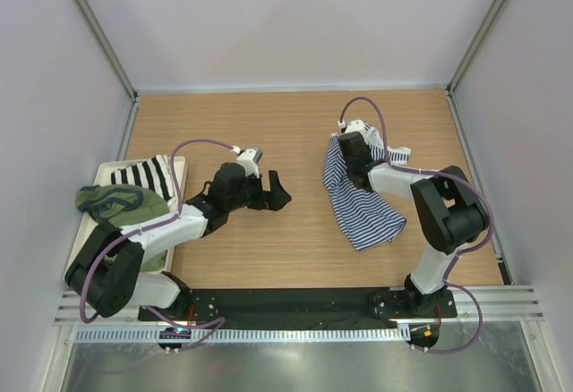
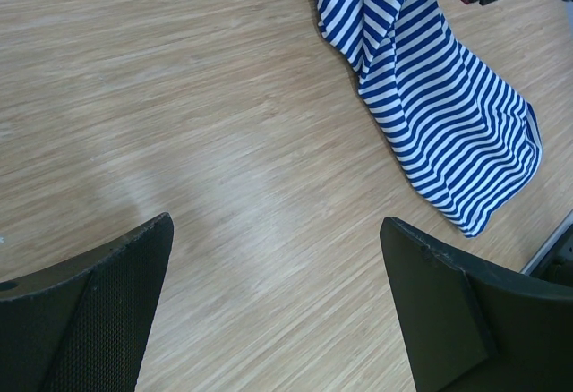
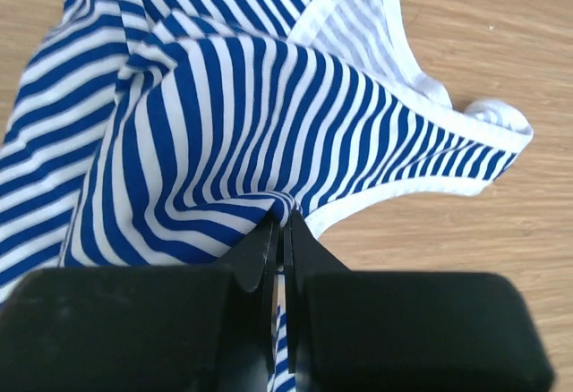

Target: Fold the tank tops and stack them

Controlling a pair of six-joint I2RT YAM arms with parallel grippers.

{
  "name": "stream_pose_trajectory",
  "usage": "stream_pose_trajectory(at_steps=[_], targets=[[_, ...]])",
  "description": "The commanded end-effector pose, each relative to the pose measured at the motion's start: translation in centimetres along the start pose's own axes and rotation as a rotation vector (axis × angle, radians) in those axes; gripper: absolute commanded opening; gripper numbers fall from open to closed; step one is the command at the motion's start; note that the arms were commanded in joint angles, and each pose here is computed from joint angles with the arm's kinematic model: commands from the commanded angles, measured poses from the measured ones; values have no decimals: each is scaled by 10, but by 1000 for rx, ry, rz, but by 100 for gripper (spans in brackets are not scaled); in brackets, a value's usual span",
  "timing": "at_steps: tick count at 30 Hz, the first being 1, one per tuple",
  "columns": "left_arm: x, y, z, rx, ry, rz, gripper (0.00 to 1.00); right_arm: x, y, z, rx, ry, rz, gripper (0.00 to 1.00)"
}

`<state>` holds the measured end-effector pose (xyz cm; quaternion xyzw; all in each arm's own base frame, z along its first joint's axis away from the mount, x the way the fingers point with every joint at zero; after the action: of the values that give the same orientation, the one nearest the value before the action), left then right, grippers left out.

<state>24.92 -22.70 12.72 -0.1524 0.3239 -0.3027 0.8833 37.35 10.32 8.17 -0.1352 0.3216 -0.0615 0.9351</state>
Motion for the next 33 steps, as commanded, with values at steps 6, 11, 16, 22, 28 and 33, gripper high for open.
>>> stream_pose_trajectory(at_steps=[6, 11, 16, 22, 28, 33], targets=[[4, -11, 9, 48, -31, -57, 98, -23, -2, 57, 108, -150, 54, 1], [15, -54, -1, 221, -30, -48, 93, -72, -31, 94, 160, -129, 19, 1], [39, -101, -16, 309, 12, -40, 96, -125, -59, 121, 189, -120, 22, 1], [53, -132, 3, 285, -7, -56, 92, -176, -76, 143, 234, -114, 104, 1], [37, -176, 1, 295, -71, -147, 88, -194, -84, 157, 241, -129, 123, 1], [54, -188, -13, 328, -23, -109, 85, -199, -85, 160, 244, -131, 139, 1]])
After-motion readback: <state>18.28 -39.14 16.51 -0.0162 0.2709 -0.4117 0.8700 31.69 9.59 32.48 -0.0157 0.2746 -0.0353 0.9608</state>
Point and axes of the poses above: each gripper's point midway between its finger pads, its own x axis out along the fingers, its own y axis along the line the jaws close on, z = x × y, the point moved 5 cm from there along -x, back along the fingers, and after that the axes turned 3 degrees about x, right-handed, at the moved point
